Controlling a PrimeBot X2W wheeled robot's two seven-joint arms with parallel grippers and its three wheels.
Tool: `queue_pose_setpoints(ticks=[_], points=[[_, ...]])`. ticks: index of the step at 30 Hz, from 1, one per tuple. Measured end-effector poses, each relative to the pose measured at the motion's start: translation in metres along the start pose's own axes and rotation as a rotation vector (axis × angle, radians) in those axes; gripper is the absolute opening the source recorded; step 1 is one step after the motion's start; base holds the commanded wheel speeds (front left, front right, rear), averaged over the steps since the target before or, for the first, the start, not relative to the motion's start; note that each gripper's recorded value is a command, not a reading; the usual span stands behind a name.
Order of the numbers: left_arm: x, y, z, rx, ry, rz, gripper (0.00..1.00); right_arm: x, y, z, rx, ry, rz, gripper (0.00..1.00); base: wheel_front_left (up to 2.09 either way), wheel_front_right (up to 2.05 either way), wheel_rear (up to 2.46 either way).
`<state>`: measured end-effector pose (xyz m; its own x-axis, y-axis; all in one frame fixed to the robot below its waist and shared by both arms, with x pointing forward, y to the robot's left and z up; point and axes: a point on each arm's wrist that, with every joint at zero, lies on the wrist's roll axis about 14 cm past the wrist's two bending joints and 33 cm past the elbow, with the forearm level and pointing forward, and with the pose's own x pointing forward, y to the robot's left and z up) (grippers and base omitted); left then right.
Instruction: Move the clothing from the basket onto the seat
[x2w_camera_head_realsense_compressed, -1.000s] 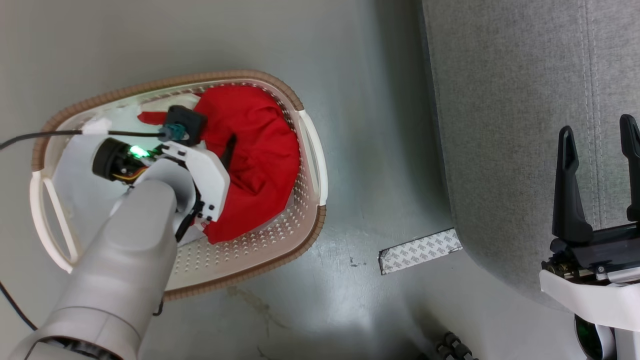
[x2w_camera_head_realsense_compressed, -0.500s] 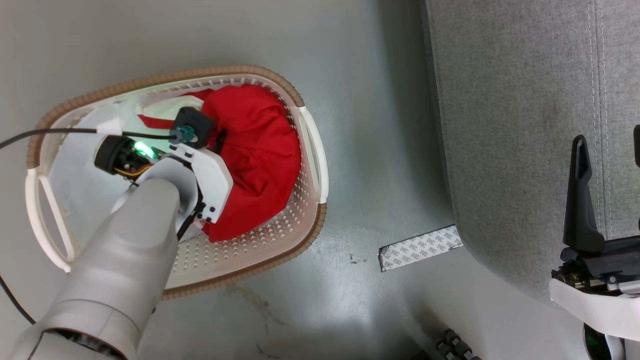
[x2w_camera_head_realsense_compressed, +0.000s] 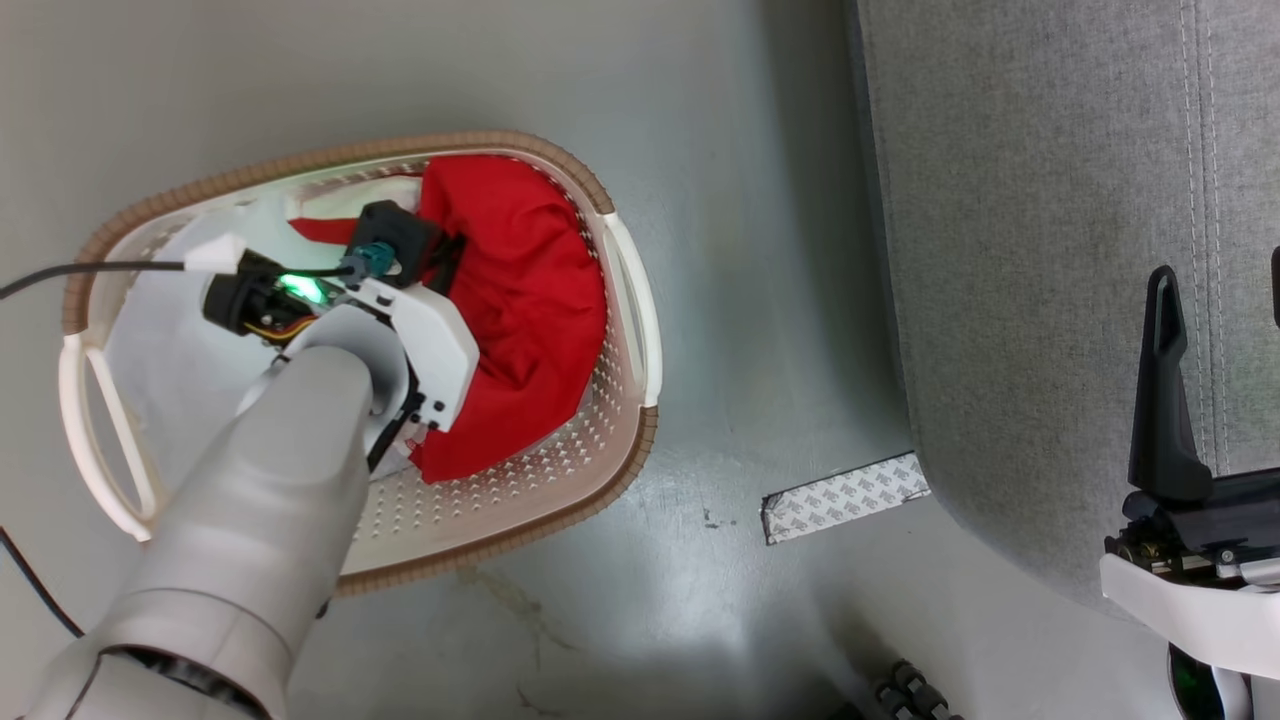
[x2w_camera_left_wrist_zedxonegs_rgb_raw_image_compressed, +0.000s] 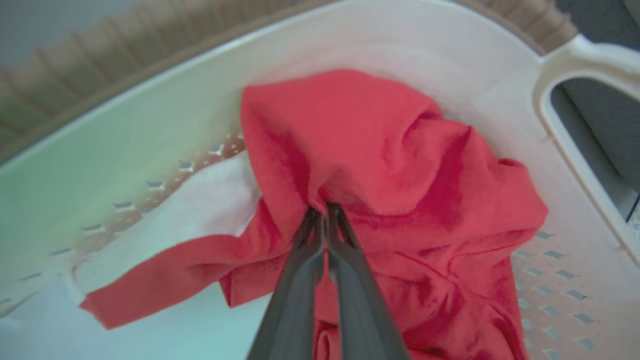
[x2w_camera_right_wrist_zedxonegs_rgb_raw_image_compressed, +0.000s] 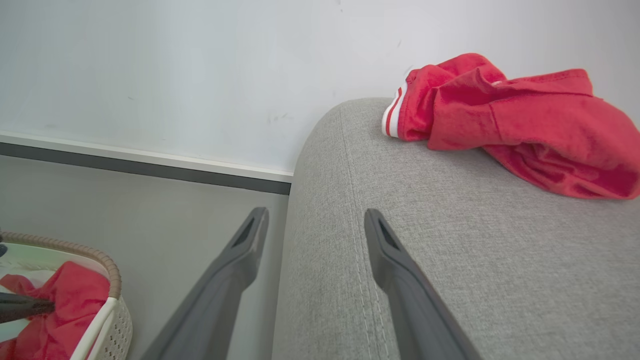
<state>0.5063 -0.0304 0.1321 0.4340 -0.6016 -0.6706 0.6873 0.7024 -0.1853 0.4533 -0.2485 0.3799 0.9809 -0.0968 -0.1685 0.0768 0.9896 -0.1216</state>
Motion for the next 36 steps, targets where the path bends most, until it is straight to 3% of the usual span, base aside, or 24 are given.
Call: queue_pose_setpoints(ticks=[18,26,36], points=[[-0.002,-0.024,0.027,-0.07,-0.104,-0.053,0.0,0.005,0.007,0.005,-0.002,-0.021,0.021,1.0,0.0,0.0,0.0],[-0.011,-0.051,0.028,-0.09,-0.108,-0.115,0.0,0.005,0.009,0.011,-0.002,-0.035,0.028,1.0,0.0,0.0,0.0],[-0.043,-0.084,0.042,-0.25,-0.131,-0.173,0.0,0.002,0.01,0.037,0.009,-0.099,0.033,1.0,0.0,0.0,0.0]])
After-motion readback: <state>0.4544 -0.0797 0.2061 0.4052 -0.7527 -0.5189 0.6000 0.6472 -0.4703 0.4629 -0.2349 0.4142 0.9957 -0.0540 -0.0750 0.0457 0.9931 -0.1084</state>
